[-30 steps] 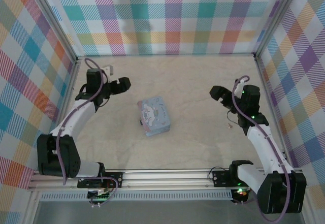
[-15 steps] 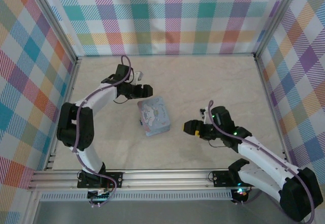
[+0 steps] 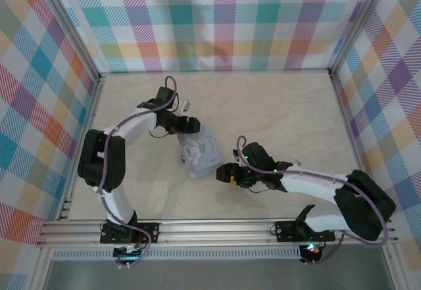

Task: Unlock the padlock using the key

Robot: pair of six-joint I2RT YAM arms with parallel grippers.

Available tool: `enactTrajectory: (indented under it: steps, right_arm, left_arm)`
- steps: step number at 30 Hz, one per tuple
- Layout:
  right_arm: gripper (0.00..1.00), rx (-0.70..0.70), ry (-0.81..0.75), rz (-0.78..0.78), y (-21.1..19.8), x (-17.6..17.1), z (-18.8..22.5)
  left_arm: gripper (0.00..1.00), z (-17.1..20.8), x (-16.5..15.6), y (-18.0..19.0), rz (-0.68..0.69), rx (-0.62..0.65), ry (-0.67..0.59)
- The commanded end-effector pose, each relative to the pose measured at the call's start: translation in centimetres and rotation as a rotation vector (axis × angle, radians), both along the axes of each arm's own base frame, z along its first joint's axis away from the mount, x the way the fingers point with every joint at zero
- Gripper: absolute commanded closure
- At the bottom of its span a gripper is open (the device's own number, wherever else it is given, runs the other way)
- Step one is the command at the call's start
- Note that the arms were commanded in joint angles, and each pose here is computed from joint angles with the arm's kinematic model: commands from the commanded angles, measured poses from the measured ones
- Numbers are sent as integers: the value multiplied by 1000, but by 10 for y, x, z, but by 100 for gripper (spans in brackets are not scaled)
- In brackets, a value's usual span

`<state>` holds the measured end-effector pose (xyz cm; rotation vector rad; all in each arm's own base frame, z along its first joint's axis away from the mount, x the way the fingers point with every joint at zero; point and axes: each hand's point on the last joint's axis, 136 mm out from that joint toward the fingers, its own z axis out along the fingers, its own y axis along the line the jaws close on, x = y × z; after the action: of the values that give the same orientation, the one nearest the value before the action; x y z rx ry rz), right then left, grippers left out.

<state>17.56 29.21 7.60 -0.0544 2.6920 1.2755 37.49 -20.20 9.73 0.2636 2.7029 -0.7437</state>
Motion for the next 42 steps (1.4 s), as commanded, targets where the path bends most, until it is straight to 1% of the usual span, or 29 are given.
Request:
enactTrajectory:
  steps: [1,7,13,17,21,23,26,28,33,42]
  right_arm:
    - [27,104,-55,2,26,18,28]
    - [32,72,-69,-19,35,35,24]
    - [34,14,-93,-36,40,53,19]
    - [35,1,-102,-39,41,69,20]
    - [38,-18,-105,-16,46,81,20]
    - [38,-36,-106,-1,48,85,18]
    - [43,-46,-84,17,51,92,13]
    - [45,-49,-73,24,52,97,10]
    - [44,-85,-82,22,46,108,8]
    - [43,-113,-100,-39,10,140,15]
  left_arm:
    - [27,13,-19,1,2,-15,-2]
    - [28,14,-41,9,72,-39,4]
    - [30,7,-68,15,142,-70,-1]
    - [30,7,-86,21,190,-96,-19]
    - [31,8,-100,28,243,-110,-38]
    - [32,9,-103,28,269,-148,-57]
    - [34,8,-109,27,298,-180,-61]
    - [36,9,-109,24,311,-192,-75]
    - [36,14,-100,10,305,-208,-95]
    - [37,11,-74,-42,238,-195,-103]
